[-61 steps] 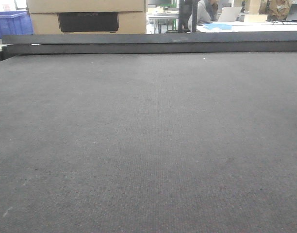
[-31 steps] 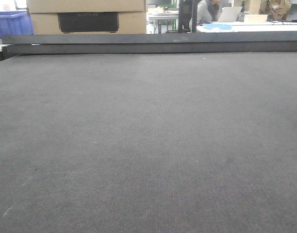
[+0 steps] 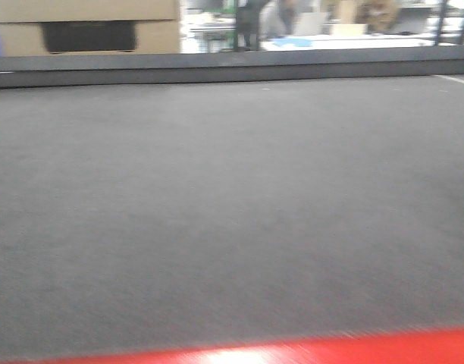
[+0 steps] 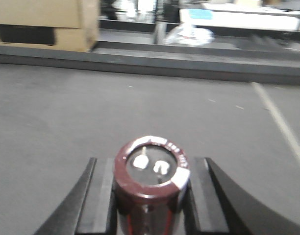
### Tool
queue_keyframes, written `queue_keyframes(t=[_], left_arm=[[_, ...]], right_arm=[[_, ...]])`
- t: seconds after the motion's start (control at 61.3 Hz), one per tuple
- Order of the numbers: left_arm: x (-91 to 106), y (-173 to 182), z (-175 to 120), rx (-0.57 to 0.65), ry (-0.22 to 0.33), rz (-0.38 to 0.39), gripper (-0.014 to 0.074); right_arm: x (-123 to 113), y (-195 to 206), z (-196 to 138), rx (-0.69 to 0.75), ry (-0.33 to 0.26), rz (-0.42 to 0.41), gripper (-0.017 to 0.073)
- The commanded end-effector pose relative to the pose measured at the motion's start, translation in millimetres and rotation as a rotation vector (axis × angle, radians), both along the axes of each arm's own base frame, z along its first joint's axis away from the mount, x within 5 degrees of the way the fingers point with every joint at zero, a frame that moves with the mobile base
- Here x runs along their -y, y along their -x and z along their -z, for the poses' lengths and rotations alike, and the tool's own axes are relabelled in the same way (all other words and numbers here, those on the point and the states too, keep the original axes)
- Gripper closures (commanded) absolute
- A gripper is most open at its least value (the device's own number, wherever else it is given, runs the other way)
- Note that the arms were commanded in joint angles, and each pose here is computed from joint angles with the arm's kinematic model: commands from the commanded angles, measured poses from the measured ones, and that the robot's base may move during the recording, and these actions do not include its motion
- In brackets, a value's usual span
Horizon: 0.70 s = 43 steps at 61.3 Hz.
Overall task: Place cylindrical capacitor in blue bin on shelf
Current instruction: 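Drive the base away from the table holding both objects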
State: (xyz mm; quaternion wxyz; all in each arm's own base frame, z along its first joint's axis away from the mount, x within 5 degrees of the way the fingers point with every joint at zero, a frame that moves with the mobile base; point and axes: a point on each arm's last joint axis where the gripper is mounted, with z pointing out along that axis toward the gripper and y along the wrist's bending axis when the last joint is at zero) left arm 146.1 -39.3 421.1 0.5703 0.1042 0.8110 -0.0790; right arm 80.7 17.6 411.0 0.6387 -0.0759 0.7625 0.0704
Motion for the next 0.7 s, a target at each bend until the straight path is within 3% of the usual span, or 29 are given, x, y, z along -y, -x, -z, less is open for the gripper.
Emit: queue_keyframes(t=[0.0, 0.686], left_arm=[[0.1, 3.1, -6.2, 0.038, 0.014, 0.006, 0.0704], [-0.6, 5.6, -7.5, 0.046, 0.016, 0.006, 0.0704]], right_arm=[[0.7, 1.3, -2.6, 0.033, 0.001, 0.005, 0.0721], [0.7, 1.3, -2.6, 0.033, 0.001, 0.005, 0.0721]])
